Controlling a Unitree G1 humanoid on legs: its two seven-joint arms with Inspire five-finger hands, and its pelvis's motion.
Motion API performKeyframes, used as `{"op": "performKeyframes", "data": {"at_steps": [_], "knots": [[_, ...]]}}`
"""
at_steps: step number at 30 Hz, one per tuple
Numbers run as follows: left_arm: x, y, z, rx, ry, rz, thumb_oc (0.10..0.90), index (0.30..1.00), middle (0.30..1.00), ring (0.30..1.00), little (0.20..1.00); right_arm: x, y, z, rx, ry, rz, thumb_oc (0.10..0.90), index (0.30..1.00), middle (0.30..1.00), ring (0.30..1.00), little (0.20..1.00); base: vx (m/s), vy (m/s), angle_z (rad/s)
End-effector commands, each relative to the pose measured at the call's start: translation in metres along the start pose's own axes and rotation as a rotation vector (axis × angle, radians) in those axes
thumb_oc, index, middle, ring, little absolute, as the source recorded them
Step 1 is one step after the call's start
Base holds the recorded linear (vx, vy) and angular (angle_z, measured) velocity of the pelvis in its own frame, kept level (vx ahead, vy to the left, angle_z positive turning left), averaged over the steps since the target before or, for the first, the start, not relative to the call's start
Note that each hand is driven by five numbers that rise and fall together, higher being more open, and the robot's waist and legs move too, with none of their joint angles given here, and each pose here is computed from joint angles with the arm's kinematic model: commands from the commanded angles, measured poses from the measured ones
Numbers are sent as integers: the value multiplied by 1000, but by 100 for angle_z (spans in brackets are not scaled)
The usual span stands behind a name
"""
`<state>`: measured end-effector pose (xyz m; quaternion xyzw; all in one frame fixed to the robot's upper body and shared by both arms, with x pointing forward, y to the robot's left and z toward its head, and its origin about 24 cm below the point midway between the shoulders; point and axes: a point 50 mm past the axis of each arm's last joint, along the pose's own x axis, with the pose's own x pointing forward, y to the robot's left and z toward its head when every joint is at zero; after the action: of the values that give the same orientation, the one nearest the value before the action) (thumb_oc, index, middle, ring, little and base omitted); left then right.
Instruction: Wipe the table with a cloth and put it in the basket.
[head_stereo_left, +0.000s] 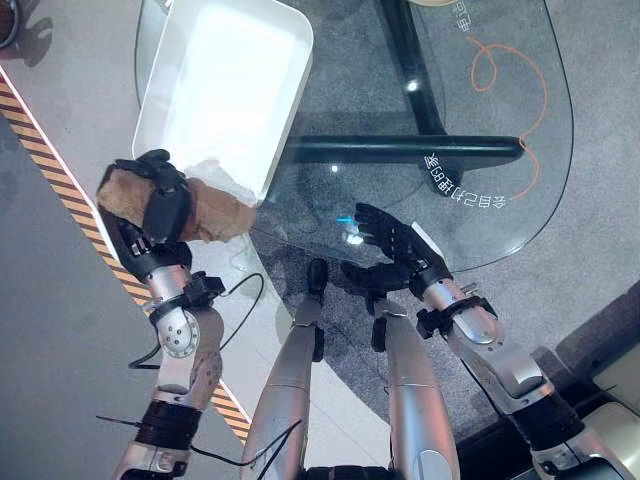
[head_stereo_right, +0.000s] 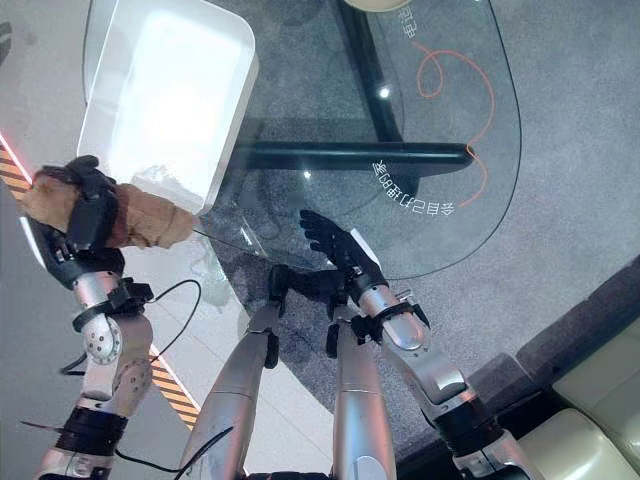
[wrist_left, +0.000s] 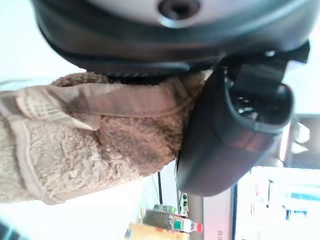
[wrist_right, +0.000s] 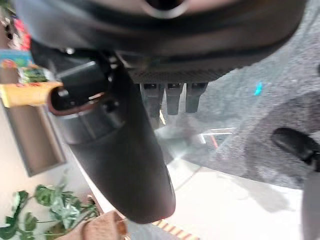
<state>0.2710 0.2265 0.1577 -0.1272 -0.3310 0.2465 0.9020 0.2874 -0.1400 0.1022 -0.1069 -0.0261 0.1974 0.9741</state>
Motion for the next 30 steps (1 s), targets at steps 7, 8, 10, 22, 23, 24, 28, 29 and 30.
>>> {"op": "performKeyframes", "data": {"at_steps": [7, 8, 10, 22, 23, 24, 28, 29, 30], "knots": [[57, -6, 56, 310, -451, 148, 100, 300, 300, 300, 200, 5, 16, -4, -194, 176, 278, 800, 900, 900, 900, 900, 14, 87, -5], [62, -8, 58, 331, -468, 155, 100, 300, 300, 300, 200, 6, 16, -6, -197, 196, 290, 800, 900, 900, 900, 900, 23, 93, -2], [67, -12, 60, 354, -489, 159, 100, 300, 300, 300, 200, 7, 17, -8, -194, 223, 303, 800, 900, 900, 900, 900, 13, 49, -3], [116, -28, 78, 891, -699, 219, 100, 300, 300, 300, 200, 13, 3, -9, -210, 311, 330, 800, 900, 900, 900, 900, 17, 64, -4], [119, -28, 78, 911, -694, 227, 100, 300, 300, 300, 200, 12, 1, -9, -212, 314, 331, 800, 900, 900, 900, 900, 15, 68, -11], [121, -27, 77, 925, -682, 231, 100, 300, 300, 300, 200, 11, 0, -9, -215, 316, 331, 800, 900, 900, 900, 900, 15, 60, -9], [128, -27, 74, 990, -683, 209, 100, 300, 300, 300, 200, 12, -6, -7, -206, 306, 318, 800, 900, 900, 900, 900, 17, 45, -2], [130, -28, 75, 1029, -687, 204, 100, 300, 300, 300, 200, 13, -7, -5, -207, 304, 317, 800, 900, 900, 900, 900, 8, 33, -4], [131, -28, 75, 1038, -691, 204, 100, 300, 300, 300, 200, 13, -7, -4, -209, 303, 318, 800, 900, 900, 900, 900, -1, 48, -4]]}}
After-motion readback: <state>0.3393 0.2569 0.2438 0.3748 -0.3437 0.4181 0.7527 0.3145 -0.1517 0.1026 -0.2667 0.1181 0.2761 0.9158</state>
